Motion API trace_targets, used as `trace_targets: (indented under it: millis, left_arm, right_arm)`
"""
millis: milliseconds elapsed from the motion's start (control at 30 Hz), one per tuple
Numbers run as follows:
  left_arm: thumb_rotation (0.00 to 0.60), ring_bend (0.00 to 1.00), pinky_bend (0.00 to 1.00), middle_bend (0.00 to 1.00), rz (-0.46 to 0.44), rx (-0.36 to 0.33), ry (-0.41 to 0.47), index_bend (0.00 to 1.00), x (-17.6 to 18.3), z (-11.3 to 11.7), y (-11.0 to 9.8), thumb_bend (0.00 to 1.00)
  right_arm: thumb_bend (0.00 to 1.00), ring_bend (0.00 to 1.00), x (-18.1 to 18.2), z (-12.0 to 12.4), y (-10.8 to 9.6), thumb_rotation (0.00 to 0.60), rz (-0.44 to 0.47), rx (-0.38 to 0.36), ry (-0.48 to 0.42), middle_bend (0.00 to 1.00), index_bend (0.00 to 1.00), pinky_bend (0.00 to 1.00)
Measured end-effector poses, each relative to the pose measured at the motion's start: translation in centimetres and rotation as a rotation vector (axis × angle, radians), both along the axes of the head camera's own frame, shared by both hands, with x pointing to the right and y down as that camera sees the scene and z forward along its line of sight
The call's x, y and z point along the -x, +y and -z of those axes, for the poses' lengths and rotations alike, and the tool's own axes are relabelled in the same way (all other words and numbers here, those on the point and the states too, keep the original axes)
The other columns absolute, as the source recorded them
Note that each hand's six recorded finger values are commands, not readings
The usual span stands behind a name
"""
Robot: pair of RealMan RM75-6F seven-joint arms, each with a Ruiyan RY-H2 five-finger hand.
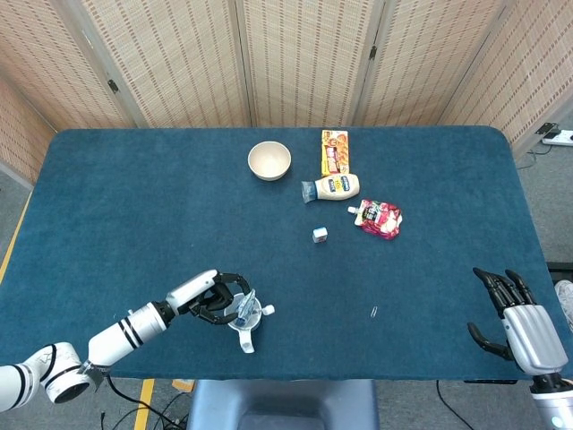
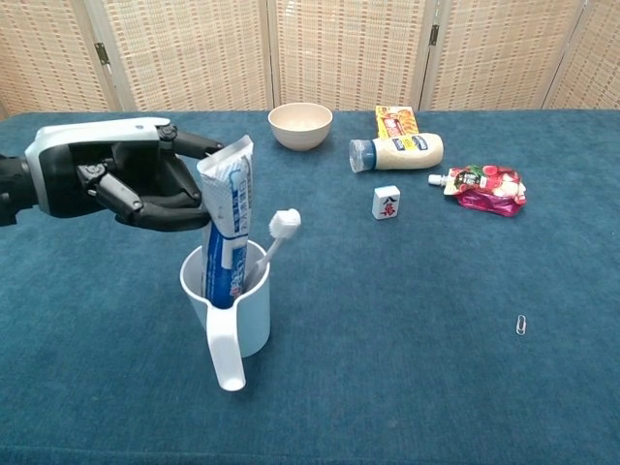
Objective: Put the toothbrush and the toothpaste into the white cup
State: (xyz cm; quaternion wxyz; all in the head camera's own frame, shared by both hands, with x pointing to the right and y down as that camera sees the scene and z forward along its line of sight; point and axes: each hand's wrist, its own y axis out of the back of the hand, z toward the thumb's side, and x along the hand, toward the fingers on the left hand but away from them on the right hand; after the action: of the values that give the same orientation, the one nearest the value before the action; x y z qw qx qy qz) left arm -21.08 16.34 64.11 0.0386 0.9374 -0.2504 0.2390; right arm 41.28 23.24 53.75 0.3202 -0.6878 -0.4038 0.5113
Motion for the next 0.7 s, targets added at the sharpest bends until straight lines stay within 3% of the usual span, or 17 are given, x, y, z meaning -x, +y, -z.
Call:
trace_targets:
  millis: [167,267,400,533,700]
  left_arm:
    - [0.600,0.80,0.94,0.84,0.013,-0.027,0.005,0.14,0.4,0.4,-0.2,0.40]
    - [0.600,0.71,0.93,0.75,0.028,-0.042,0.007,0.08,0.9,0.8,-0.6,0.40]
    - [0.600,0.62,0.92,0.66,0.065,-0.049,0.009,0.09,2.0,1.4,-1.4,0.40]
    - [0.600,0.54,0.82,0.61,0.126,-0.078,-0.014,0.13,4.2,2.3,-3.0,0.40]
    - [0.600,0.48,0.68,0.58,0.212,-0.144,-0.106,0.21,7.5,2.7,-4.6,0.40]
  right_arm:
    - [0.25,0.15,0.1,0.1,-0.1,0.600,0.001,-0.003,0.000,0.15,0.06,0.08]
    - [0.25,0.15,0.1,0.2,-0.1,0.600,0.002,-0.004,0.000,0.15,0.06,0.08]
    - [0.25,0.15,0.2,0.2,-0.1,0.600,0.005,-0.005,0.000,0.15,0.06,0.08]
    - [0.25,0.15,0.1,0.4,-0.2,0.600,0.008,-0.010,0.002,0.15,0.06,0.08]
    - [0.25,0.15,0.1,0.4,-0.3,0.600,0.009,-0.013,-0.001,0.15,0.06,0.08]
